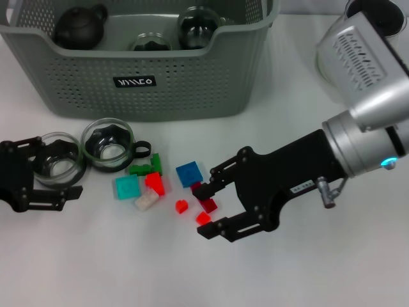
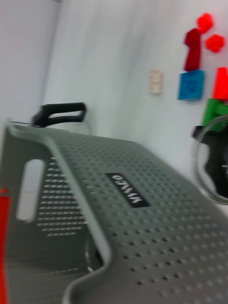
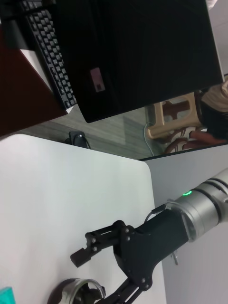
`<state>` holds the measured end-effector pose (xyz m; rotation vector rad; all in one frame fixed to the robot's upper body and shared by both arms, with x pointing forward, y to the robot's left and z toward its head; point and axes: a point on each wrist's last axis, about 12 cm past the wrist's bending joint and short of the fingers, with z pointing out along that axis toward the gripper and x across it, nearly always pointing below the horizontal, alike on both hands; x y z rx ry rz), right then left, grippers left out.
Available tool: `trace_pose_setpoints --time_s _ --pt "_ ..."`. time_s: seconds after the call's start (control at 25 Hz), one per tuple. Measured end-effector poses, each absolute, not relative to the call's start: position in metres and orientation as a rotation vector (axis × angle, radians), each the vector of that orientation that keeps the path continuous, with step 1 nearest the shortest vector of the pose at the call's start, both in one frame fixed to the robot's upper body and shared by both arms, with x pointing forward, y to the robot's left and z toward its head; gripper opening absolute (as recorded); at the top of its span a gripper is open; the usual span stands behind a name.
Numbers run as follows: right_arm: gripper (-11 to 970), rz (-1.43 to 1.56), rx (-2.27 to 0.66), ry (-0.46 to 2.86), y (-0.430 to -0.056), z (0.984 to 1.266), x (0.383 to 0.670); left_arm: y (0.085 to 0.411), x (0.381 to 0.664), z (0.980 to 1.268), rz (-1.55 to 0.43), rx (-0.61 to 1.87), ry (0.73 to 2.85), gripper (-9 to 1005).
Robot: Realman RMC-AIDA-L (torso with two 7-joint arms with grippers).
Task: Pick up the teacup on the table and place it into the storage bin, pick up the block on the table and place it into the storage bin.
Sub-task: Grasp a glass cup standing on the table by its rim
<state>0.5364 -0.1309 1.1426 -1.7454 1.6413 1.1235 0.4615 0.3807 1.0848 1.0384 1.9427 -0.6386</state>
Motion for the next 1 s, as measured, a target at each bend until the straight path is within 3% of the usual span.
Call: trace_pose_setpoints --time_s 1.0 --pt "591 1.058 -1.747 1.698 -0.11 1.129 0.546 0.369 0.49 1.092 -0.477 1.192 2.117 879"
